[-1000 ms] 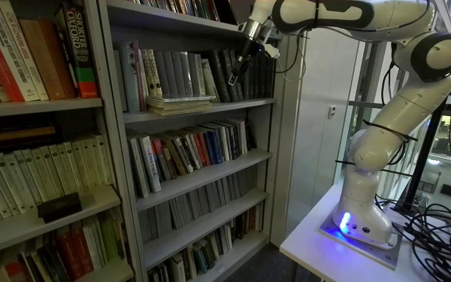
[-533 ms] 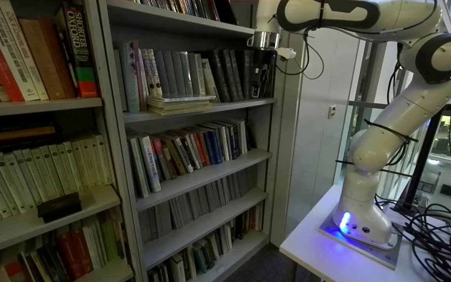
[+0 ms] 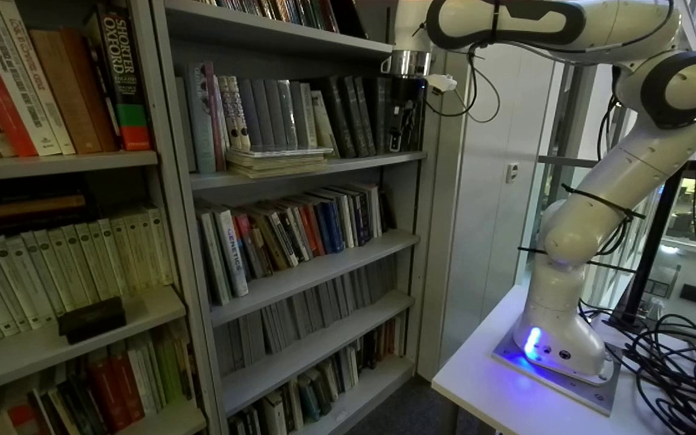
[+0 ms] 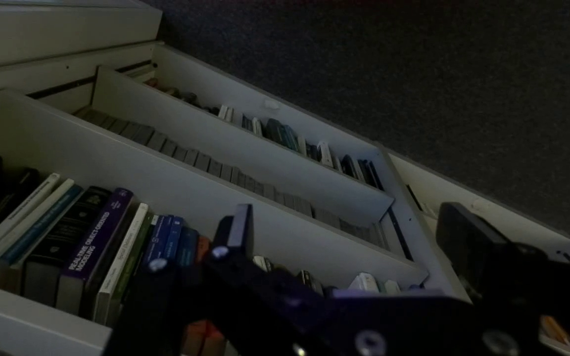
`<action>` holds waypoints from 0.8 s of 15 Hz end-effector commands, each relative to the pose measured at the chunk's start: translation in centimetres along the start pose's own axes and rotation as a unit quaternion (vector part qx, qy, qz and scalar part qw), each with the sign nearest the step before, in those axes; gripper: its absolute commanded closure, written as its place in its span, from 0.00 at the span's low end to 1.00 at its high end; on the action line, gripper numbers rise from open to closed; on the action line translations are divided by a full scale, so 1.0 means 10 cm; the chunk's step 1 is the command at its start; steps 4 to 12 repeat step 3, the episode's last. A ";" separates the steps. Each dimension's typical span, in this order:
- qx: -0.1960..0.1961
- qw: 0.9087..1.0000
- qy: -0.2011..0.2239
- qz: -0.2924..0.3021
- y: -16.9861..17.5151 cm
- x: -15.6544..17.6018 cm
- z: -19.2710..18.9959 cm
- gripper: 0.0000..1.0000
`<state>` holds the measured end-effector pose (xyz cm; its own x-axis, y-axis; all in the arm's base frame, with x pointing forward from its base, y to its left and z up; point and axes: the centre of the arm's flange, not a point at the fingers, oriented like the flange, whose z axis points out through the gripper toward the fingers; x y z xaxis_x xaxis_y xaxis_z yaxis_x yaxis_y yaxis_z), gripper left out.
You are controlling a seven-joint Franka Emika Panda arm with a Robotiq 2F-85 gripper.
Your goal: Remove the thin books from the shelf and stack them neatly
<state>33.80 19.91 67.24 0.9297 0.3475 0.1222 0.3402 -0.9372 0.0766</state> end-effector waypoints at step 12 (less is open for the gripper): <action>0.000 1.000 0.000 0.000 0.00 0.00 0.00 0.00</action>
